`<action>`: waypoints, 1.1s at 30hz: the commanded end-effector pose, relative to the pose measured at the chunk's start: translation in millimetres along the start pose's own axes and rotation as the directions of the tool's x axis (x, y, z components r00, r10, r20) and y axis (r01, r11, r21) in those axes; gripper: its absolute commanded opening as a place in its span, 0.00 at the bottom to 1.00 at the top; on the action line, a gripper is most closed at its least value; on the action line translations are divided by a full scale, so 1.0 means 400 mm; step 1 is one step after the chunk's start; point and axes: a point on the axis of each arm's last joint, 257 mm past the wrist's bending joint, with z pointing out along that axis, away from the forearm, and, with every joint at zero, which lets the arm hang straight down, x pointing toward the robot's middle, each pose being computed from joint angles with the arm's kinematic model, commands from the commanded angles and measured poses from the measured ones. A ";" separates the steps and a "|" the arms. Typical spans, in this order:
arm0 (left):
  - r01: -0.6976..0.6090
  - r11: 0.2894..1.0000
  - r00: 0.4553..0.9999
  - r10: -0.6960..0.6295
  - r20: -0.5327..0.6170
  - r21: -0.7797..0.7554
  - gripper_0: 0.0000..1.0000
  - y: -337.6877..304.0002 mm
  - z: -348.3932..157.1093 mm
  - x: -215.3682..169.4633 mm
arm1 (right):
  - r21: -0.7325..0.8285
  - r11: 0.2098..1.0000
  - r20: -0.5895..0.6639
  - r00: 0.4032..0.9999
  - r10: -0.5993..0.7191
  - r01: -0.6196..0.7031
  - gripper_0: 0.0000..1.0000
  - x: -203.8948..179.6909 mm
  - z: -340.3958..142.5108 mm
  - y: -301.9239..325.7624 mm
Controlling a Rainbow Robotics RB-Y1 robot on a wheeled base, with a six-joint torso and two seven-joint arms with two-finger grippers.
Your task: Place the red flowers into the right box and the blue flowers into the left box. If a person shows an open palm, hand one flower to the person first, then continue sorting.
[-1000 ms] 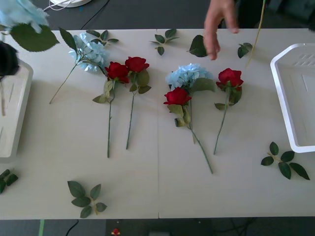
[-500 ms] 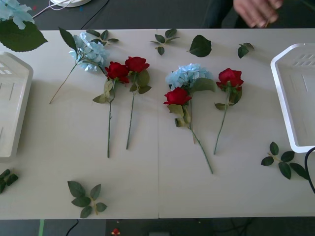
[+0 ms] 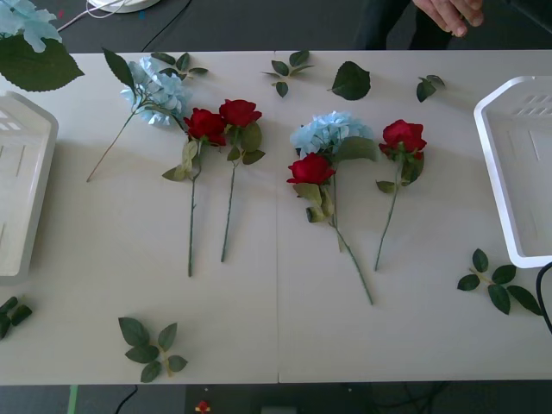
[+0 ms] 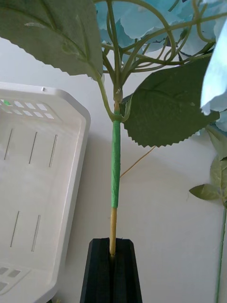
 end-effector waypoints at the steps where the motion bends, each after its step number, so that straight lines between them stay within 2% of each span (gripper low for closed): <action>1: -0.065 0.997 0.997 0.066 0.030 -0.037 0.00 0.033 -0.034 -0.021 | -0.018 0.999 0.063 0.997 0.046 -0.045 1.00 -0.077 0.019 0.019; 13: -0.065 0.997 0.997 0.066 0.030 -0.037 0.00 0.033 -0.034 -0.021 | -0.042 0.995 0.053 0.995 0.087 -0.085 1.00 -0.067 0.015 0.031; 16: -0.057 0.997 0.998 0.058 0.015 -0.045 0.00 0.044 -0.024 -0.008 | -0.075 0.989 0.029 0.991 0.133 -0.131 1.00 -0.048 0.003 0.043; 21: -0.073 0.995 0.995 0.077 0.062 -0.064 0.00 0.064 -0.056 -0.059 | -0.169 0.949 -0.082 0.963 0.257 -0.268 1.00 0.026 -0.042 0.086; 25: -0.094 0.995 0.993 0.096 0.063 -0.029 0.00 0.068 -0.076 -0.103 | -0.209 0.873 -0.239 0.888 0.391 -0.441 1.00 0.106 -0.103 0.126; 30: -0.156 0.988 0.987 0.156 0.031 -0.008 0.00 0.125 -0.095 -0.130 | -0.181 0.797 -0.419 0.778 0.468 -0.577 1.00 0.190 -0.177 0.176; 33: -0.202 0.979 0.979 0.202 -0.019 0.015 0.00 0.168 -0.093 -0.125 | -0.127 0.739 -0.548 0.668 0.504 -0.662 1.00 0.243 -0.227 0.227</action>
